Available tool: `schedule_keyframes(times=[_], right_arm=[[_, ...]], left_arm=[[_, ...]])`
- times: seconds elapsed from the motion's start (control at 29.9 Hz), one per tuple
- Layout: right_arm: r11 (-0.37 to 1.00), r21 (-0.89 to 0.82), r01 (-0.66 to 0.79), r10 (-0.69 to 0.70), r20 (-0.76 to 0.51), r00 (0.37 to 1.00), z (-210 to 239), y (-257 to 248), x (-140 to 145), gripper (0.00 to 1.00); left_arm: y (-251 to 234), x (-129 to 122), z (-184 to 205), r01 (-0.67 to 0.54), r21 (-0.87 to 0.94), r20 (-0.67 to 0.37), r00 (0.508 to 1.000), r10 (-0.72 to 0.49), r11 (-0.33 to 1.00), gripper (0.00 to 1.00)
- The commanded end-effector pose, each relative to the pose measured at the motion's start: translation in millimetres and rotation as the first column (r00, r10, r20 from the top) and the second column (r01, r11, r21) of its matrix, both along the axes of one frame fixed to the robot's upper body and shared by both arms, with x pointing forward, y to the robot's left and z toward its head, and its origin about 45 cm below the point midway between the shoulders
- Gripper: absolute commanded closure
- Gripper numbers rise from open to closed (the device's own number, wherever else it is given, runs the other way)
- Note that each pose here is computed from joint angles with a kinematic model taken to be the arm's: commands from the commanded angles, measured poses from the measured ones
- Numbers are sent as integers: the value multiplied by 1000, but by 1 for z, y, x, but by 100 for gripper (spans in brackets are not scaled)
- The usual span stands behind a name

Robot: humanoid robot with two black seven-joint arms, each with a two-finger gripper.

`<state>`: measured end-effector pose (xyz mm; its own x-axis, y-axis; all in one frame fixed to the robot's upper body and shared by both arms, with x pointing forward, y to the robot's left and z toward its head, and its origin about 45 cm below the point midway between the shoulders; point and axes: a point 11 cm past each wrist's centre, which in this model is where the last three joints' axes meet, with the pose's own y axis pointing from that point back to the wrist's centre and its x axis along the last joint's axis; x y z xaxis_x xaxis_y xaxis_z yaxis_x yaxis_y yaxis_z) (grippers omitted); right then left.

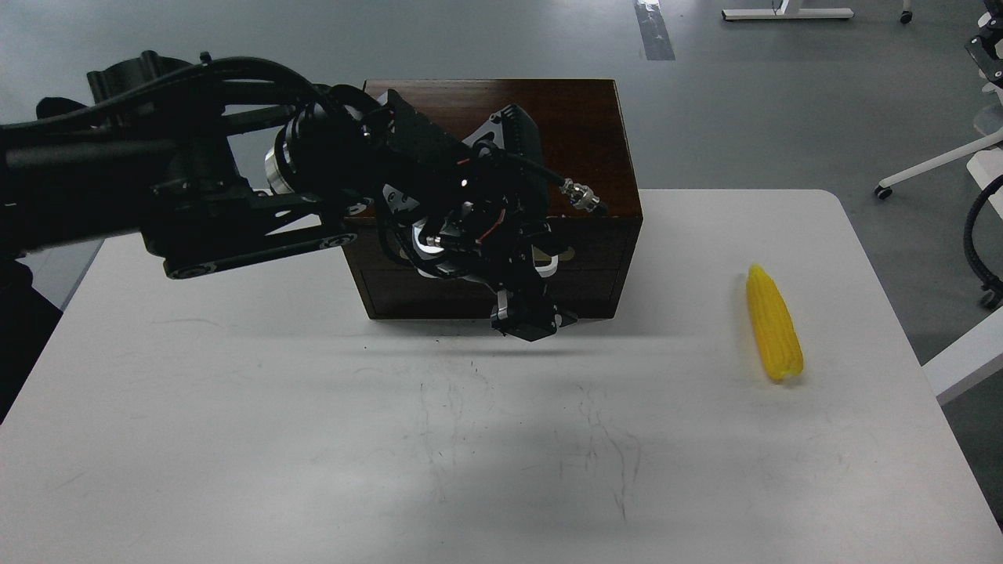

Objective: Put corn in drawer with both arms
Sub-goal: 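Move the left gripper down to the white drawer handle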

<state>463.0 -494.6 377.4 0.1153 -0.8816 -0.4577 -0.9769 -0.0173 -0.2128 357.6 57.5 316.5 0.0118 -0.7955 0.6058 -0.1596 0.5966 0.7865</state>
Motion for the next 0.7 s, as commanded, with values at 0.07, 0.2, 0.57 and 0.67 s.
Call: schedule_keyframes(times=[0.07, 0.2, 0.57, 0.67], right_arm=[[1000, 0, 1, -1, -1, 1000, 0, 0, 0, 0], [1000, -6, 10, -10, -2, 1000, 1, -5, -3, 0], [1000, -9, 13, -13, -2, 1000, 2, -7, -4, 0], [1000, -7, 14, -14, -2, 1000, 1, -8, -4, 0]], left_arm=[[22, 10, -27, -46, 85, -6, 999, 47, 995, 17], [34, 18, -34, -79, 116, 0, 997, 79, 990, 16], [46, 26, -43, -119, 135, -5, 993, 121, 984, 16], [47, 28, -42, -126, 135, 0, 992, 127, 983, 16]])
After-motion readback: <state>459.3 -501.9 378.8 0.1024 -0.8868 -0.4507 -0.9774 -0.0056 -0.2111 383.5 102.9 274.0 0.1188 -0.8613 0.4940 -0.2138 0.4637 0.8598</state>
